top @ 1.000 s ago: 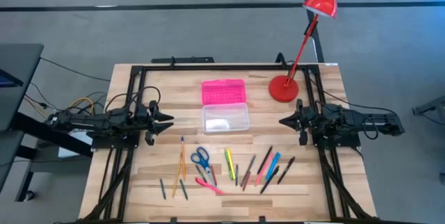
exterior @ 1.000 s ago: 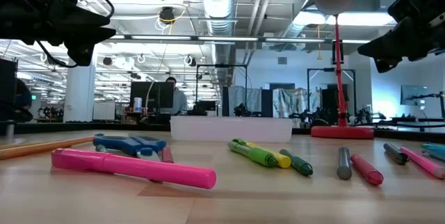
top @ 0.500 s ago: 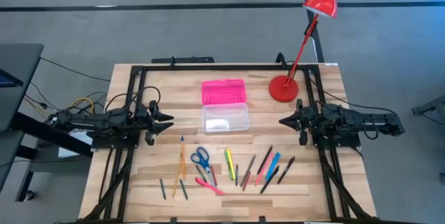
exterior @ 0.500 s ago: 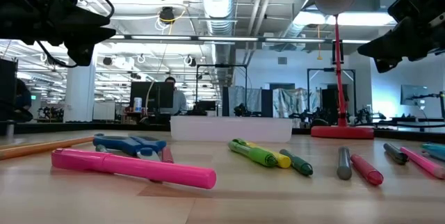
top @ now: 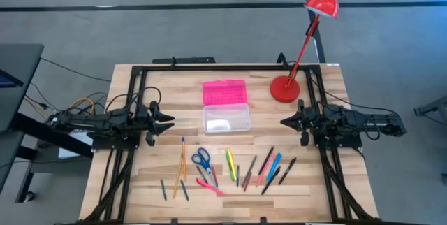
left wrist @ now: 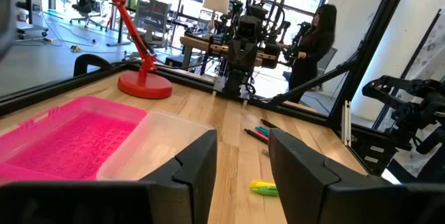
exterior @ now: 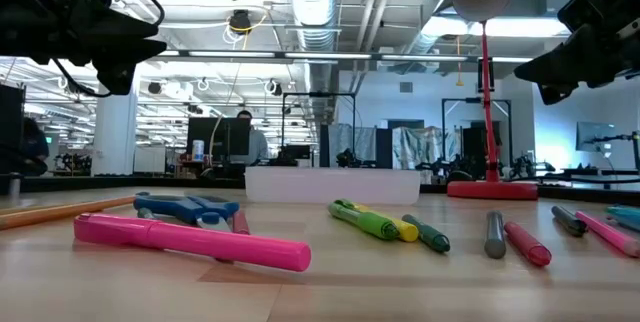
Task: Pick & place school supplies into a supply box
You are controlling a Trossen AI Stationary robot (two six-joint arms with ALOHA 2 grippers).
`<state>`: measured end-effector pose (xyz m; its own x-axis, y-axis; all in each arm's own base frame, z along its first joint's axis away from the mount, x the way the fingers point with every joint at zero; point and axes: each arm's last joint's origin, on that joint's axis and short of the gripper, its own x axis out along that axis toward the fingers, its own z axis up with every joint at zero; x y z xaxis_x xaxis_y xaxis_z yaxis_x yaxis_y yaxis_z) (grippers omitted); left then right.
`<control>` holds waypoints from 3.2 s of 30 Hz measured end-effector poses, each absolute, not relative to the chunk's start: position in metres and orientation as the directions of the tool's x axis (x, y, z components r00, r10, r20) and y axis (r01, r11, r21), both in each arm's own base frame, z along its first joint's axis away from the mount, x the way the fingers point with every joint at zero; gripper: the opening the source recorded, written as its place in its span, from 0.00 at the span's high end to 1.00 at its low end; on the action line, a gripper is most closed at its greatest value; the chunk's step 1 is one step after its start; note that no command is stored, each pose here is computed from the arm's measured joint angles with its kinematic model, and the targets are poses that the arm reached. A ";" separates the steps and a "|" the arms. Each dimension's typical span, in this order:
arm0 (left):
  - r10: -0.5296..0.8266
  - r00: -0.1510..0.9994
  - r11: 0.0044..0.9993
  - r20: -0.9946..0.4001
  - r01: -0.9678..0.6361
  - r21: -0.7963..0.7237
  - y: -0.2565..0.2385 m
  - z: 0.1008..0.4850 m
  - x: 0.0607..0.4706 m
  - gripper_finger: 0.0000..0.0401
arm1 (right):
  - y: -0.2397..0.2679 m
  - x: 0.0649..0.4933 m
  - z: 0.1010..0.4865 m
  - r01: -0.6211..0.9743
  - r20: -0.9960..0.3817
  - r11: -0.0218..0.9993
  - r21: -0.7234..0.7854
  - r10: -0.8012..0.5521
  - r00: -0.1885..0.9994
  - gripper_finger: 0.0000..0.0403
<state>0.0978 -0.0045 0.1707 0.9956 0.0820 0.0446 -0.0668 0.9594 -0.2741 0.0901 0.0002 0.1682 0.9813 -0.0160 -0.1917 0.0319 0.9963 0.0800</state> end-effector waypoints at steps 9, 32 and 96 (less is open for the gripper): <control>0.082 0.996 0.953 0.048 -0.064 -0.296 -0.005 0.171 0.098 0.69 | 0.000 0.090 0.168 0.032 -0.192 0.996 0.080 -0.016 0.981 1.00; 0.203 0.977 0.653 0.058 -0.091 -0.752 -0.001 0.172 0.097 0.69 | 0.000 0.090 0.168 0.032 -0.190 0.996 0.081 -0.016 0.982 1.00; 0.235 0.943 0.627 0.234 0.037 -0.778 -0.005 0.207 0.096 0.69 | 0.040 0.167 0.310 -0.121 -0.037 0.954 0.275 0.136 0.990 0.87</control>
<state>0.0963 -0.0048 0.2066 0.9434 0.2350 0.2342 0.0368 0.6273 -0.7779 0.1675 0.0401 0.3097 0.9900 0.1360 -0.0371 -0.1207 0.9540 0.2746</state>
